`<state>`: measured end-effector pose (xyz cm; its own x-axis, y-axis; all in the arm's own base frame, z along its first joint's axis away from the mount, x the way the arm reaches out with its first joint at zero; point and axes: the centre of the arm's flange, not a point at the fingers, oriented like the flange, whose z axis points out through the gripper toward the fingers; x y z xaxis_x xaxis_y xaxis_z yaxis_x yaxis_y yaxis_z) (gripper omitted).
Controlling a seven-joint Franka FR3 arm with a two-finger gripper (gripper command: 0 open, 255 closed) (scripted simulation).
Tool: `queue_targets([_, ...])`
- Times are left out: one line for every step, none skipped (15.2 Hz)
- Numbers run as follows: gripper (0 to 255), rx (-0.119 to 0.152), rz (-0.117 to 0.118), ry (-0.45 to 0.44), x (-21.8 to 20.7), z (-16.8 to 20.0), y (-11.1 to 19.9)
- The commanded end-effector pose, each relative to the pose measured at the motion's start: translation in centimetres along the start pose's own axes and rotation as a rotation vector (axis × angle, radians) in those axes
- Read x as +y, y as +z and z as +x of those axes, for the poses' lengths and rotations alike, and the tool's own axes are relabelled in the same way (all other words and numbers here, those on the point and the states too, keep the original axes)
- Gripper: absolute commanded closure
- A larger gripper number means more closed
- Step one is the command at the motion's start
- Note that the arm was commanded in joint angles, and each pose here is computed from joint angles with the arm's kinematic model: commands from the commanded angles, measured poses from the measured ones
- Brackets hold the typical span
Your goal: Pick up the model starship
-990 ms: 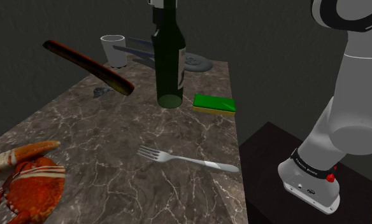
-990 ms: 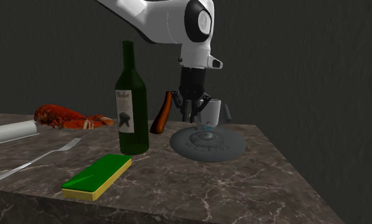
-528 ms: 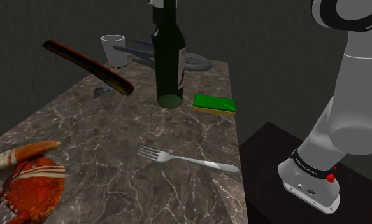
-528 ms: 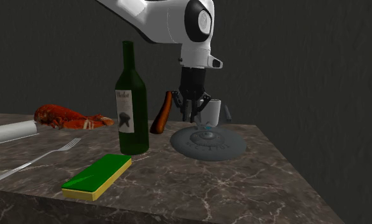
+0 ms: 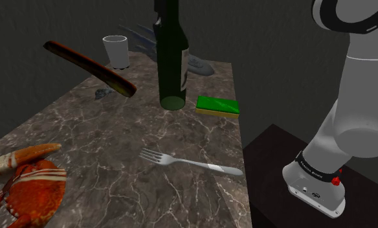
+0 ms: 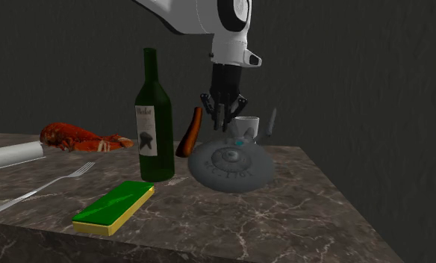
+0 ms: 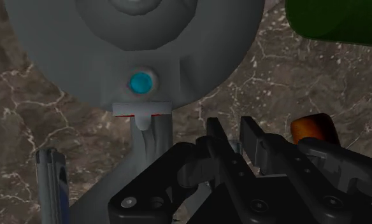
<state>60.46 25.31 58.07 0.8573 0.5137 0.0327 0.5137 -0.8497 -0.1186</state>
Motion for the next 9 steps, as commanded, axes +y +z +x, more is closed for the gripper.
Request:
queue_targets([255, 0.001, 0.0, 0.0, -0.1, 0.0, -1.1])
queue_targets([255, 0.001, 0.0, 0.0, -0.2, 0.0, -1.6])
queue_targets([255, 0.001, 0.0, 0.0, -0.2, 0.0, -2.1])
queue_targets([255, 0.001, 0.0, 0.0, -0.3, 0.0, -2.6])
queue_targets([255, 0.001, 0.0, 0.0, -0.4, 0.0, -3.1])
queue_targets([255, 0.001, 0.0, 0.0, -0.4, 0.1, -3.7])
queue_targets([255, 0.001, 0.0, 0.0, -0.5, 0.1, -4.2])
queue_targets([255, 0.001, 0.0, 0.0, -0.5, 0.1, -4.3])
queue_targets([255, 0.001, 0.0, 0.0, -0.5, 0.1, -4.3])
